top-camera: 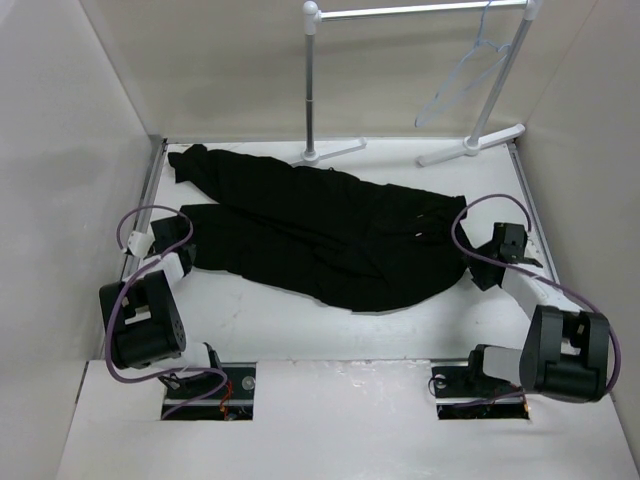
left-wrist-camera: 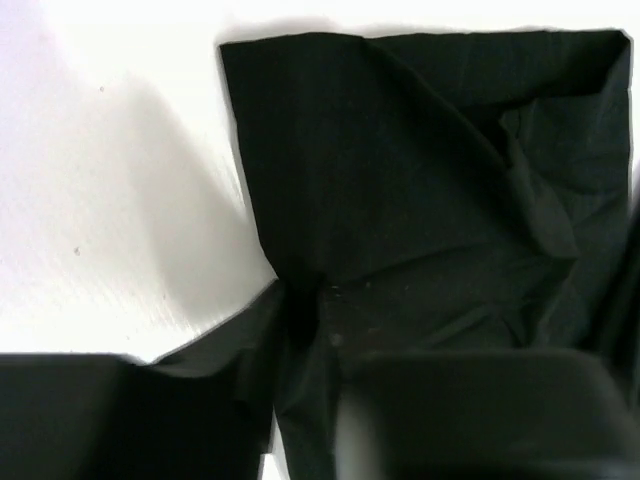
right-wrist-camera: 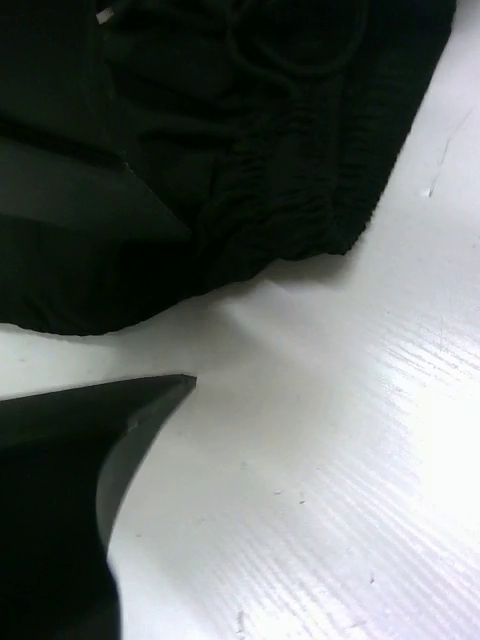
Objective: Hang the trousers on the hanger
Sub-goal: Flatten out the trousers at the center of the board.
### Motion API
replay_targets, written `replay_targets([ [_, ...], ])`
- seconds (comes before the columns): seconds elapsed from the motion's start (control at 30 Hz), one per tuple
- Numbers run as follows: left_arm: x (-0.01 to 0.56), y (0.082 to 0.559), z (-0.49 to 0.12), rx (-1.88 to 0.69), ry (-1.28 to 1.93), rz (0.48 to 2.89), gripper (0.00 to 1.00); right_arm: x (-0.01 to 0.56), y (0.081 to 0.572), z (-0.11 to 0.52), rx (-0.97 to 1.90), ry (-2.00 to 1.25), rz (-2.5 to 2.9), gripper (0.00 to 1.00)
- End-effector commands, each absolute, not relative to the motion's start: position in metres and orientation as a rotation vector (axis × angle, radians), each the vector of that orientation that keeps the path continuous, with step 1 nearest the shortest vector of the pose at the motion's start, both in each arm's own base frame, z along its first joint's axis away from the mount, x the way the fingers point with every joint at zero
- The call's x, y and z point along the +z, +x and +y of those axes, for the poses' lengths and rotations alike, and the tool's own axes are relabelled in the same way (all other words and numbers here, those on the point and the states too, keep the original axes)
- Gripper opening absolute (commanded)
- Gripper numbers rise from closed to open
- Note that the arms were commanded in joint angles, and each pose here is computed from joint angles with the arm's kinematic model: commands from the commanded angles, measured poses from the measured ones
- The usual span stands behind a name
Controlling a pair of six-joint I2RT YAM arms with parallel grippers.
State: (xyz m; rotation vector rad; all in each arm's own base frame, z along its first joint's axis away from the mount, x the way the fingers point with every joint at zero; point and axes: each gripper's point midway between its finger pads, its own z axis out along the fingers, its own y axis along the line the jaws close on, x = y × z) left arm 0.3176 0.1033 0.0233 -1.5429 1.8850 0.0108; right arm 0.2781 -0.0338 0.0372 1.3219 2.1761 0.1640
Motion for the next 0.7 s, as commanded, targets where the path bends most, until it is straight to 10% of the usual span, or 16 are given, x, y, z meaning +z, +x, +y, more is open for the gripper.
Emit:
replay_targets([
  [0.0,0.032,0.328,0.108,0.014,-1.537,1.857,0.1,0.038,0.3,-0.036,0.196,1.308,2.144,0.55],
  [0.2,0.099,0.299,0.111,0.095,-1.498,1.804,0.01,0.046,0.32,-0.033,0.271,1.332,2.081,0.06],
  [0.67,0.305,0.216,0.119,0.342,-1.219,1.778,0.0,0.155,0.261,-0.031,0.286,1.226,1.883,0.01],
])
